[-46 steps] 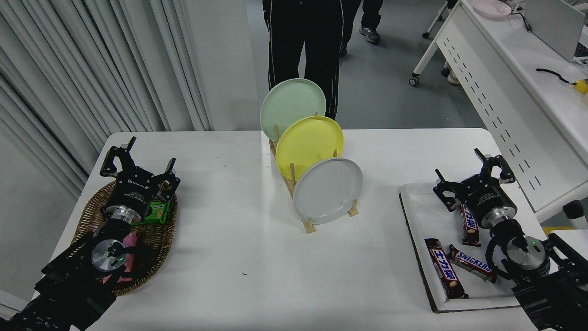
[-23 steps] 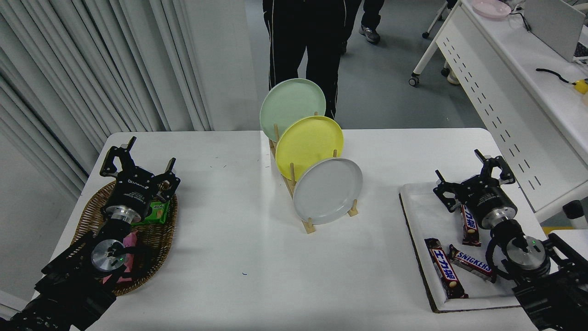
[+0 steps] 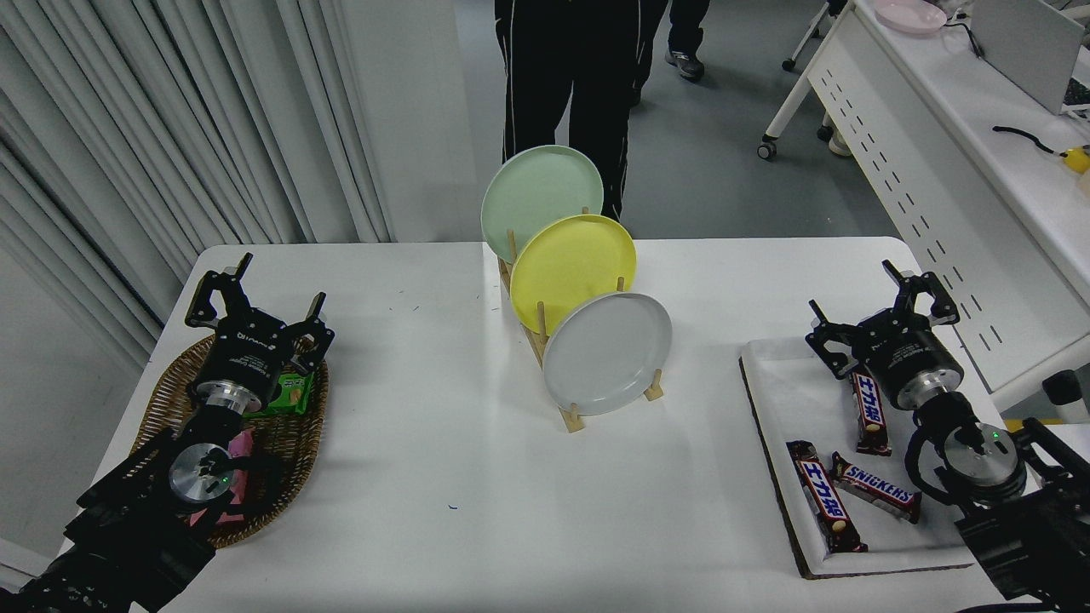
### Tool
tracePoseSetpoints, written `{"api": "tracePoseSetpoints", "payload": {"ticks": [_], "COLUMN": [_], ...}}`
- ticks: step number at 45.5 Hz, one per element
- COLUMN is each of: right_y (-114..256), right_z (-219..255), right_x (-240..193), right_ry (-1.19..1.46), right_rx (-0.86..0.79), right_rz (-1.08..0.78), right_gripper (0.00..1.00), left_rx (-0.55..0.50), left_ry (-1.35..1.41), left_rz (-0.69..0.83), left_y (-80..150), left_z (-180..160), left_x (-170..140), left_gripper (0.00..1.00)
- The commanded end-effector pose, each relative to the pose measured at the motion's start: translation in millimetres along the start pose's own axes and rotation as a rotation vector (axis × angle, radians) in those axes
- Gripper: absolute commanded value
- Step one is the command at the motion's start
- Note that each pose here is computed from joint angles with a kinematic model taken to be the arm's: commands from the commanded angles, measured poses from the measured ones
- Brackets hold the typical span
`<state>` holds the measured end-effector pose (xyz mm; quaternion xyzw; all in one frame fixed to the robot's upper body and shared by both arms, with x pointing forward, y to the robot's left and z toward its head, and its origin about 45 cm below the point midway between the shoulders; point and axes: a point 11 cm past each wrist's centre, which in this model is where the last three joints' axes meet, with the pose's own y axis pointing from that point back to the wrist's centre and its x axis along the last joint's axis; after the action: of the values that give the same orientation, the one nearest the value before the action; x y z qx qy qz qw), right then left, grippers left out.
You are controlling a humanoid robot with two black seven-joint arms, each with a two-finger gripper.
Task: Place the plate on the table
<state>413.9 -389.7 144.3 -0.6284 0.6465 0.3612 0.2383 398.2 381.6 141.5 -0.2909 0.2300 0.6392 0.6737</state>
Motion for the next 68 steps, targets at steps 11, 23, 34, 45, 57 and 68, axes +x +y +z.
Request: {"api": "tracePoseSetpoints", "payload": {"ticks": [11,23,34,45,57,68], "right_y": [-7,-10,-2,22,39,31], "right_z": [-9,-12,13,-3,2,13], "right_x": [-8,-14,-20,-38,-55,-83], "right_ry": [0.070,0.233,0.469,0.656,0.752,0.753], "right_rx": [-0.024,-0.109,-0.322,-0.460,-0.566,-0.543], "right_rz": [-0.008,-0.021,-0.069,-0.151,-0.205,-0.140], "right_gripper": [1.00,1.00,1.00,1.00,1.00,1.00], "left_rx": [0.000,0.000,0.000,0.000,0.000,-0.001], "left_ry": [0.000,0.000,0.000,0.000,0.000,0.000], "left_rz": [-0.001,-0.001,0.000,-0.001,0.000,0.001], "left_y": [0,0,0,0,0,0], "left_z": [0,0,0,0,0,0], "left_x": [0,0,0,0,0,0], "left_gripper": [1.00,1.00,1.00,1.00,1.00,1.00]}}
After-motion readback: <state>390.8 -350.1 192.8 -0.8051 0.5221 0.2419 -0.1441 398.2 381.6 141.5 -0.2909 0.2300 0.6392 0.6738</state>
